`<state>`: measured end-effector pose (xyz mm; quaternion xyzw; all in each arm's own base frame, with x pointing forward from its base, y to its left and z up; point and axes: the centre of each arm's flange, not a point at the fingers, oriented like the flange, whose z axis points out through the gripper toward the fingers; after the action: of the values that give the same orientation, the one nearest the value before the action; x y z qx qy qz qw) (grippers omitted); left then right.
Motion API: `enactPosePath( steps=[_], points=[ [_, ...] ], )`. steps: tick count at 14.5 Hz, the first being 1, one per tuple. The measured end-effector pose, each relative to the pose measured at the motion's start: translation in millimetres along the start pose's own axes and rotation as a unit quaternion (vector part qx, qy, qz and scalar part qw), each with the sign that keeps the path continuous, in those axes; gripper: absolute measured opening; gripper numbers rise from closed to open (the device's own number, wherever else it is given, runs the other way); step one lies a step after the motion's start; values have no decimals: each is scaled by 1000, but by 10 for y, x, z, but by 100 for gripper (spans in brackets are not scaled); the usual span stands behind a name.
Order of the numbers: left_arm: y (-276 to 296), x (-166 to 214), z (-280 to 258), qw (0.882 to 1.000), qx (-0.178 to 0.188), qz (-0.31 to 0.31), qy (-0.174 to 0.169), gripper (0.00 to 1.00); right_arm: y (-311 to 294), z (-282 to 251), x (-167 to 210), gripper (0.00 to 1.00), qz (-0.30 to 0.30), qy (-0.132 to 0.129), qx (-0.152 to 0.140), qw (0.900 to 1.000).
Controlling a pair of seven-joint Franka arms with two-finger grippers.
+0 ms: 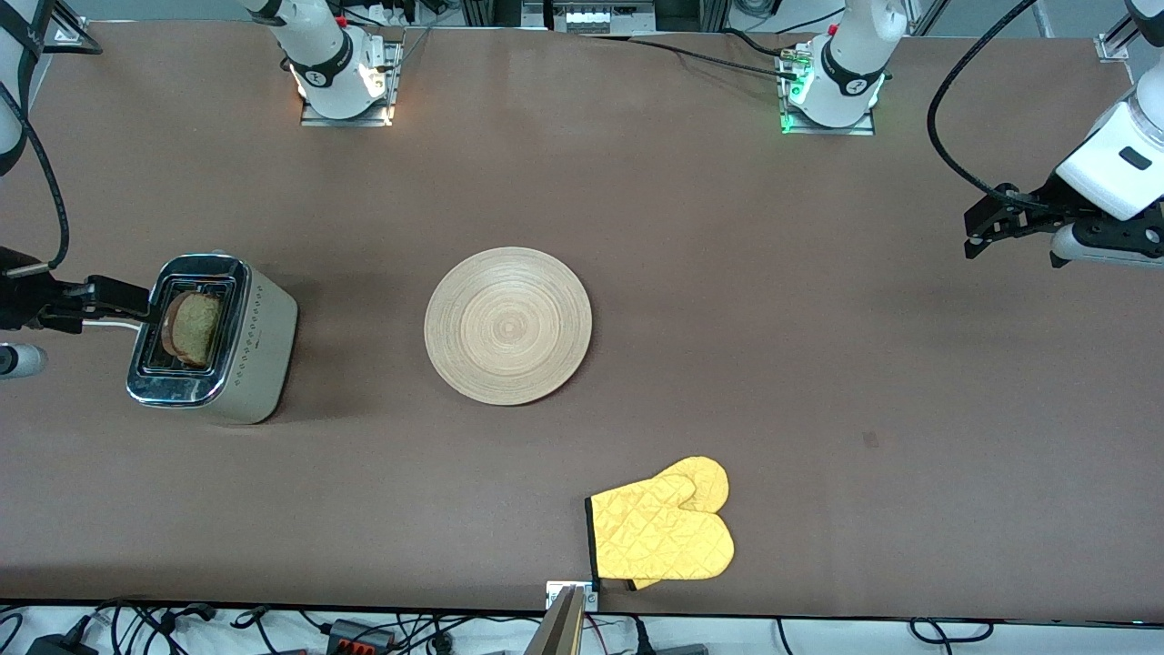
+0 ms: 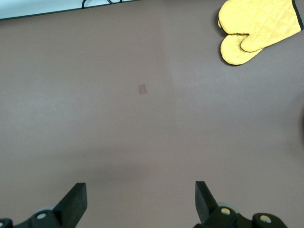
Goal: Move plate and put bread in toaster
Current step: 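Open the right gripper and raise it away from the toaster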
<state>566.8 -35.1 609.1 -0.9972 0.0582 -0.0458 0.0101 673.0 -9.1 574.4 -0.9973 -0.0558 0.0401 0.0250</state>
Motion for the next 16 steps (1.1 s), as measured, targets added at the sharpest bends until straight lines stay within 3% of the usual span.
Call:
enactPosePath(
  steps=[3, 6, 9, 13, 16],
  points=[
    [-22, -31, -7, 1000, 0, -2, 1, 100, 7, 4, -9, 100, 6, -3, 0, 1000],
    [-26, -35, -10, 1000, 0, -2, 2, 100, -87, 17, -70, 100, 52, -9, -2, 999],
    [-29, -35, -6, 1000, 0, -3, 1, 100, 14, -100, -335, 100, 77, 32, -13, 996],
    [-31, -35, -5, 1000, 0, -3, 1, 100, 17, -288, -863, 100, 79, 43, -12, 996],
    [-31, -35, -5, 1000, 0, -3, 1, 100, -2, -288, -976, 100, 76, 51, -12, 996]
  ],
)
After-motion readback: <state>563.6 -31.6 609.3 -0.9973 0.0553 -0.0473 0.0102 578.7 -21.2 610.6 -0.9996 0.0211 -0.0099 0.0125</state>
